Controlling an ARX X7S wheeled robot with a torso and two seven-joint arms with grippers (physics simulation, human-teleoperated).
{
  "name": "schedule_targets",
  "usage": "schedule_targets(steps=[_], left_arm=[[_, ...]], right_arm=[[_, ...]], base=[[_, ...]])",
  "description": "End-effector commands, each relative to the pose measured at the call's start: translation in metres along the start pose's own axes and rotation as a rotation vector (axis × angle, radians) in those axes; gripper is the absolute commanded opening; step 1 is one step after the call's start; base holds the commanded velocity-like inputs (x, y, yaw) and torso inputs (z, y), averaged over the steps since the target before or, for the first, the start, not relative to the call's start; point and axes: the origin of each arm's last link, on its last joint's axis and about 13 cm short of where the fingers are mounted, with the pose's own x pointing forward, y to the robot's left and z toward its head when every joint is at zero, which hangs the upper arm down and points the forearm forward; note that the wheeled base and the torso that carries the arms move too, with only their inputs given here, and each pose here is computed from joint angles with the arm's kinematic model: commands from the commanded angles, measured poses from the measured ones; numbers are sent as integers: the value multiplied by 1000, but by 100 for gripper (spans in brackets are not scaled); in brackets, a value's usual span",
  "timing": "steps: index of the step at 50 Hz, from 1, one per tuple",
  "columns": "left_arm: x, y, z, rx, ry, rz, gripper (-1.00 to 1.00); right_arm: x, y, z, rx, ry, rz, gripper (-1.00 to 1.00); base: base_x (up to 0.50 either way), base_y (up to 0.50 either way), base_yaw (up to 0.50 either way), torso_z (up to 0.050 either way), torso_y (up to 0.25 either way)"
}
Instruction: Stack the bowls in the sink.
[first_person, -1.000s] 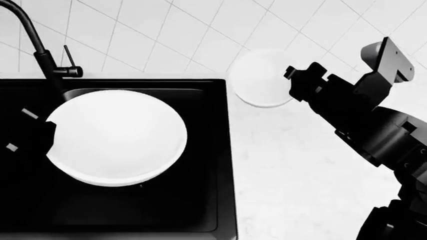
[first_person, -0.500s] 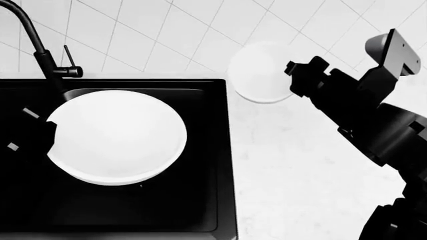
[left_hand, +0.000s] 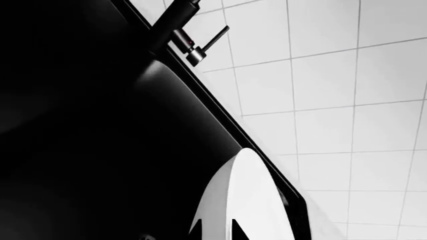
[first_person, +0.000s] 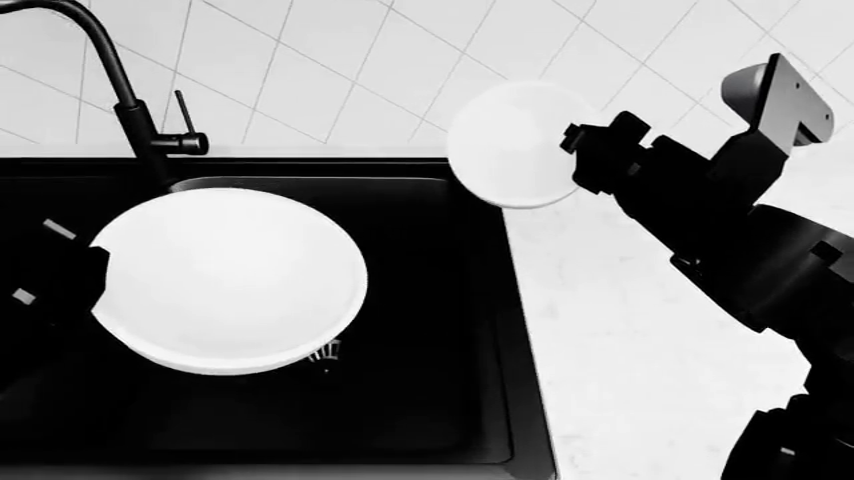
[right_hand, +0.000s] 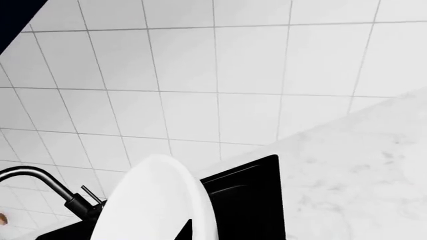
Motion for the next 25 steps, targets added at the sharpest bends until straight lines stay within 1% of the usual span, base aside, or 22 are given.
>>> schedule_targets(steps=[1,7,17,25], left_arm=[[0,-1,1,-16,-9,-12,-100],[5,-3,0,-18,-4,-16,-100],[22,-15,2,27,34,-33,-100],[37,-15,2,57,45,-5,-100]], right_arm=[[-1,0,2,4,-12,7,-100],[-1,2,2,4,-5,13,-100],[-8,8,6,-2,-20,37,-100],[-16,15,10,-11,-42,67,-100]], base=[[0,0,0,0,0],[0,0,0,2,0],[0,0,0,0,1],[0,0,0,0,1]])
